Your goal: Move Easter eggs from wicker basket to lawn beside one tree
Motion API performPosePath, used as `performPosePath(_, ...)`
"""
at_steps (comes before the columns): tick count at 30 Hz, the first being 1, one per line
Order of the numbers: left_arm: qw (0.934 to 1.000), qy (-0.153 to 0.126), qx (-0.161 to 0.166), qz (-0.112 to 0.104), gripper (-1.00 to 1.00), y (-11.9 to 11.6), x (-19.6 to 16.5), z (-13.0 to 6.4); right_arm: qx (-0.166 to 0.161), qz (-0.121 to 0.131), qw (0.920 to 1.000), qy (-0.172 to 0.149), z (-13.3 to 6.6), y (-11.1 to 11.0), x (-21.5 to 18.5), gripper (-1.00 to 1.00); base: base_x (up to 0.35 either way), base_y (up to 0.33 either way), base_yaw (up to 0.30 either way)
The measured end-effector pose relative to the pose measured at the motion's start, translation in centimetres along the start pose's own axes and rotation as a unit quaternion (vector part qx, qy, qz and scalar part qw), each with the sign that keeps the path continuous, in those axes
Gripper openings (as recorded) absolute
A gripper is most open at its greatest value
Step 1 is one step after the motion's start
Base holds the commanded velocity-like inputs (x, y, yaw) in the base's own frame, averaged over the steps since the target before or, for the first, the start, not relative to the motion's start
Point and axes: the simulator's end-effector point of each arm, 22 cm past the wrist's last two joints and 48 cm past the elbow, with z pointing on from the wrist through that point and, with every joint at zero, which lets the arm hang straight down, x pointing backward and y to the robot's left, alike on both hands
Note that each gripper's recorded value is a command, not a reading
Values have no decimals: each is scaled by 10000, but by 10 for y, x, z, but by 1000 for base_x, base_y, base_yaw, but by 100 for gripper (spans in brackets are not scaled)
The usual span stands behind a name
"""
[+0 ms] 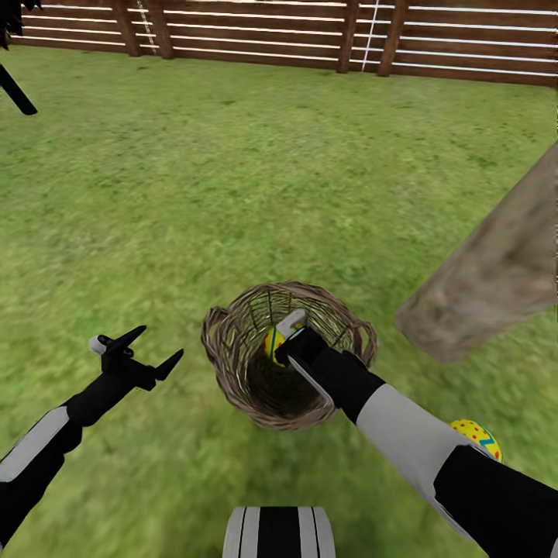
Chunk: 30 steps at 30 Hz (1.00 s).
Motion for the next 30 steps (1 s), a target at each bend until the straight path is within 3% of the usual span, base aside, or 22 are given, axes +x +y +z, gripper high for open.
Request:
performPosePath(13,9998,60,136,133,100,-24,9,6,132,-54,9999,-9,-31,-12,-14,-100,-52,0,0)
performPosePath(16,9997,87,171,174,100,-30,11,8,-232,-20,9996,128,-34,-8,-2,-100,0,0,0)
performPosePath(20,9995,102,197,203,100,-35,13,9,-729,484,9962,-50,-46,-18,-11,-100,0,0,0)
performPosePath(23,9995,103,202,200,100,-35,13,9,-706,576,9954,-287,-57,-38,-20,-100,0,0,0)
performPosePath(26,9993,130,235,246,100,-41,16,11,-891,808,9920,-391,-68,-41,-24,-100,0,0,0)
performPosePath(30,9990,162,281,303,100,-50,19,13,-1216,1114,9850,-516,-96,-53,-28,-100,0,0,0)
